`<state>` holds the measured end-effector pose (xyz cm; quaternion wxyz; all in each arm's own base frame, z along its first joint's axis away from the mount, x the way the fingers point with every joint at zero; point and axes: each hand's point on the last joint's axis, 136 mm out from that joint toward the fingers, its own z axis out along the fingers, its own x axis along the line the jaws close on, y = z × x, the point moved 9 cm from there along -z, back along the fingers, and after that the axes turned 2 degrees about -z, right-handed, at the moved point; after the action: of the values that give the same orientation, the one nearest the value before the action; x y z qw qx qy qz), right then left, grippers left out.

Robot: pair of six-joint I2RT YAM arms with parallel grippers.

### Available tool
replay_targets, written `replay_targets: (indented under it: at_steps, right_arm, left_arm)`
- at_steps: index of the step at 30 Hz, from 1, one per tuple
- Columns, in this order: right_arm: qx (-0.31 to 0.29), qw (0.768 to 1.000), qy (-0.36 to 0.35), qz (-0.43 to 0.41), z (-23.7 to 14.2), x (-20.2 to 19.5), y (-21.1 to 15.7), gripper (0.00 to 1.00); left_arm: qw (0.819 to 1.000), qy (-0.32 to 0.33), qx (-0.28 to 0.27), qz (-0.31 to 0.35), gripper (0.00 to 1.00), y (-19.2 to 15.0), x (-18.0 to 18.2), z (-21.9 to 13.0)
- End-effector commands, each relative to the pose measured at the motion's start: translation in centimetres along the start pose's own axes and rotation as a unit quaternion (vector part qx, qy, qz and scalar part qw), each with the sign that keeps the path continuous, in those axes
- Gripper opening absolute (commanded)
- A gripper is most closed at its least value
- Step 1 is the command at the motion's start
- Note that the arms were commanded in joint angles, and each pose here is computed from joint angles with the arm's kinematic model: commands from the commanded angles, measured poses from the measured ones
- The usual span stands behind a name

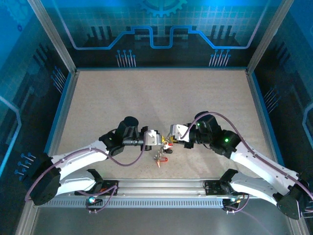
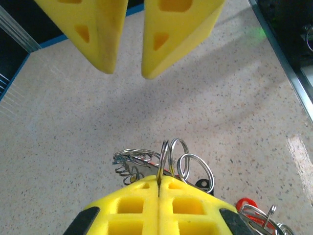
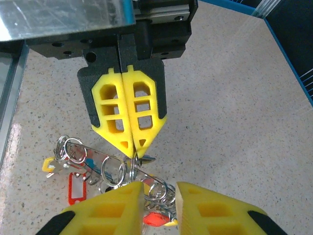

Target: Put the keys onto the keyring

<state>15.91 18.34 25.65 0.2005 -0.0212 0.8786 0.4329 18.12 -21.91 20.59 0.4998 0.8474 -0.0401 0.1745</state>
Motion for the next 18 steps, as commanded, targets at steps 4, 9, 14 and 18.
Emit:
replay_targets:
  at_steps: [4,9,14,18]
  right_arm:
    - [-0.043,0.997,0.026,-0.053,1.1,0.7,-0.3,0.23]
    - [-0.025,0.997,0.029,-0.07,2.0,1.0,-0.7,0.29]
    - [-0.035,0.996,0.036,-0.067,2.6,1.4,-0.8,0.33]
    - [-0.041,0.997,0.042,-0.048,3.2,1.5,-1.1,0.36]
  left_arm:
    - [0.999,-0.008,0.01,0.05,0.0,2.2,0.4,-1.0]
    - [0.998,-0.011,0.0,0.054,0.0,2.8,0.4,-1.4]
    - [0.999,-0.011,-0.008,0.048,0.0,2.9,0.5,-1.2]
    - [0.999,-0.008,-0.014,0.045,0.0,2.9,0.7,-0.9]
